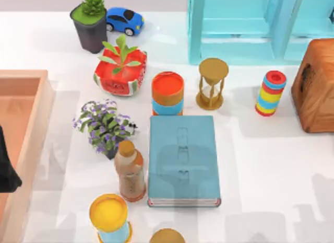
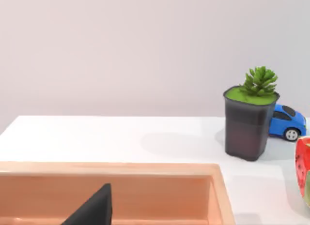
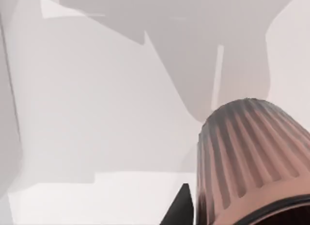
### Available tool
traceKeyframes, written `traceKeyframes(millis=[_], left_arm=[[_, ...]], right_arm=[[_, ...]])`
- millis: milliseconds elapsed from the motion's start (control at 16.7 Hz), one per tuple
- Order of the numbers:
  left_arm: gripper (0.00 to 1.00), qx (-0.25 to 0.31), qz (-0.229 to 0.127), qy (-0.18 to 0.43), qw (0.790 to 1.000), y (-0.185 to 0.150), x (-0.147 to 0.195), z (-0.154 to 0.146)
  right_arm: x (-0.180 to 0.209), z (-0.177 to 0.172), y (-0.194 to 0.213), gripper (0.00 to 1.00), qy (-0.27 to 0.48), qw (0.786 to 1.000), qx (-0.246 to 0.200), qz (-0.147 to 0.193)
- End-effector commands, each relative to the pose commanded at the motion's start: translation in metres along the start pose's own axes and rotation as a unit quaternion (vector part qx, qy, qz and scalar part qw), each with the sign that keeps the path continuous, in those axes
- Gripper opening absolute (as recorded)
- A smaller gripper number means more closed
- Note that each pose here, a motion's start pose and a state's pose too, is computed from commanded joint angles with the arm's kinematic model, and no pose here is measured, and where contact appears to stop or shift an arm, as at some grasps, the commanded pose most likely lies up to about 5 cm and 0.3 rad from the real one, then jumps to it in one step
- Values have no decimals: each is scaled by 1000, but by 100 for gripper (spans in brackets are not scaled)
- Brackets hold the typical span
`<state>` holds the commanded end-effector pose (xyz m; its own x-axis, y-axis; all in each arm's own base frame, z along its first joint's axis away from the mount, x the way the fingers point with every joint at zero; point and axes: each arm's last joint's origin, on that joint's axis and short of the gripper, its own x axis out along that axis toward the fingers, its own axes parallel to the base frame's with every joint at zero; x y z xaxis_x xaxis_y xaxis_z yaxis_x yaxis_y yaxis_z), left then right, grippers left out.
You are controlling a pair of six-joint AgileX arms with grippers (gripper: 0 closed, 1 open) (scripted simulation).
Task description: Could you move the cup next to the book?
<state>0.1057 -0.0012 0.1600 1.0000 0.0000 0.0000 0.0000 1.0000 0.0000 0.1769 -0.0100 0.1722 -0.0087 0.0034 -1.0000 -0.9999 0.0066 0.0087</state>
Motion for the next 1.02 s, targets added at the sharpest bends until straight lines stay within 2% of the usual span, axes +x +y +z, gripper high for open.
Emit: traceKeyframes(millis=[240, 660, 840, 1020], left_arm=[[100, 0, 0, 0, 1000, 0, 0, 0], [100, 0, 0, 0, 1000, 0, 0, 0], [100, 0, 0, 0, 1000, 0, 0, 0], [100, 0, 0, 0, 1000, 0, 0, 0]], right_arm=[[-26, 0, 1, 0, 1, 1000, 2, -5], [-28, 4, -3, 0, 1, 1000, 7, -1], [-37, 18, -17, 0, 3, 999, 32, 3], [-48, 42, -35, 0, 6, 996, 87, 4]])
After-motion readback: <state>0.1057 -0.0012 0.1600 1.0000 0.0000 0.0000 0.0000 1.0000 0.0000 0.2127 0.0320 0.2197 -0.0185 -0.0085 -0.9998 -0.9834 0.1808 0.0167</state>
